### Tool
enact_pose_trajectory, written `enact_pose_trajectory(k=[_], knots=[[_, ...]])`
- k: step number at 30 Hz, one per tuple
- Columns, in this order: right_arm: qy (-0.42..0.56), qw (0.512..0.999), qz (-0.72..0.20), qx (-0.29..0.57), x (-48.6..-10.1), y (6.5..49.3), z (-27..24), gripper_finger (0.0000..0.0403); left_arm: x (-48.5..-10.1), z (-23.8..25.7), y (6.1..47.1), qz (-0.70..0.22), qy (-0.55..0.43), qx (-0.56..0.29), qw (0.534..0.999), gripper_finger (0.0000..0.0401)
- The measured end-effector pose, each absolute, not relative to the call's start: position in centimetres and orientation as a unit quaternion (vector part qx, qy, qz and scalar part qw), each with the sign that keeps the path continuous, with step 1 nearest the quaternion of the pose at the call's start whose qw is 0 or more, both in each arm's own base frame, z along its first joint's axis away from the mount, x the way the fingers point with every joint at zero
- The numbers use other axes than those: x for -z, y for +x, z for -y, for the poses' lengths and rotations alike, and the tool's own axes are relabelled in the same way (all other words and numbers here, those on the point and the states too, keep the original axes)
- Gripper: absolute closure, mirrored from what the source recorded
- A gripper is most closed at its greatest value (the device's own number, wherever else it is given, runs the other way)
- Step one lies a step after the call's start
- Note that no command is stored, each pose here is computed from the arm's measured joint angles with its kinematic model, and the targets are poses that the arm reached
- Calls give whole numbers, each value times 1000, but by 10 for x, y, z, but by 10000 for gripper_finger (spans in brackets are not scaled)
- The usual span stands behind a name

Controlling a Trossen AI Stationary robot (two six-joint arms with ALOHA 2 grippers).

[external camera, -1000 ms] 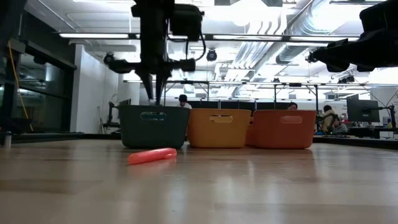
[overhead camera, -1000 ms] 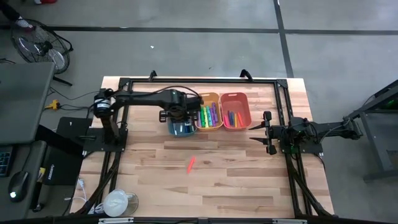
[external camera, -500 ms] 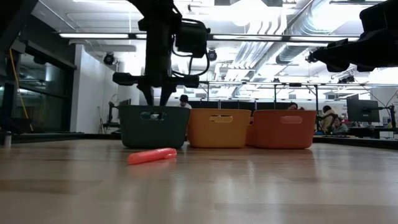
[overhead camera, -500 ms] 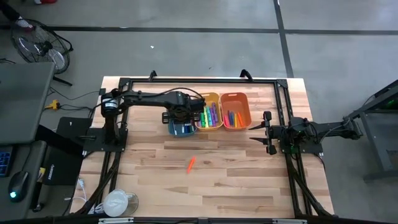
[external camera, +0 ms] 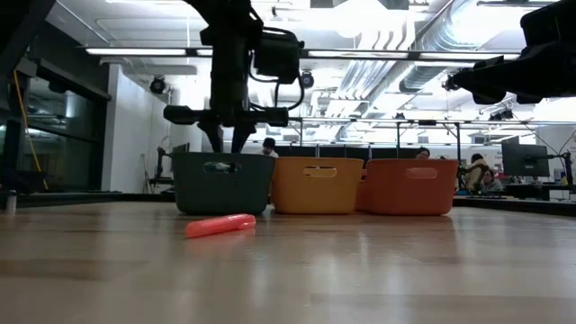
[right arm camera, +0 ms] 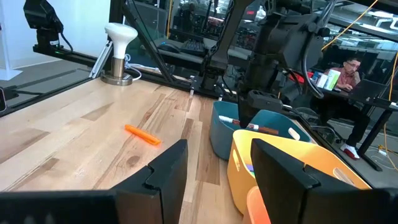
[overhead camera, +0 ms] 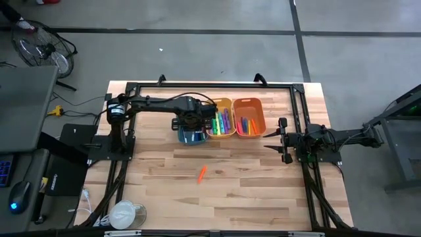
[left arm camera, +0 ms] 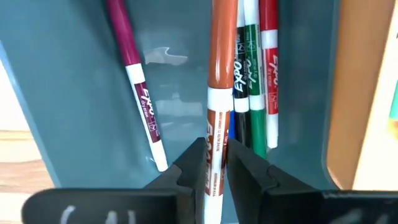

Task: Pick & Place Markers
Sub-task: Put the brown marker pen into the blue bin, then put the orange pen into the orange bin

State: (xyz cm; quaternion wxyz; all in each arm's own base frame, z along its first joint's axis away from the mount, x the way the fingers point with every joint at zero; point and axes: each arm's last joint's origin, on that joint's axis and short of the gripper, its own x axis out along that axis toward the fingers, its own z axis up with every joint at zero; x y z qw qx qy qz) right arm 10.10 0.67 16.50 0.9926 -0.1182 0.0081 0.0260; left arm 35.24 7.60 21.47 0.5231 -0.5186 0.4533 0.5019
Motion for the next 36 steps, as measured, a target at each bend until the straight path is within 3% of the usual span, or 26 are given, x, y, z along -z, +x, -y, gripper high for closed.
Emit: enact_pose_trajectory(k=[4,9,13,25,30,36], knots=[[-118,993,-8,-26,-165,101,-7,236,-215,-76,354,-457,-513,-491,536,311],[-118,993,-8,-26,-165,101,-7,236,-215,-77,354,-466,-497,-484,550,239],[-118,993,-8,-26,-165,101,-7,236,-225,-77,350,-463,-468,-475,584,208],[-118,993,-8,-26,-165,101,-7,236,-309,-42,299,-345,-339,-407,775,204],[-118,993,-9,-26,-165,101,-7,236,-297,-20,261,-267,-320,-314,853,204],[-118,993,-8,-26,-165,101,-7,236,-261,-3,220,-205,-316,-197,905,204]])
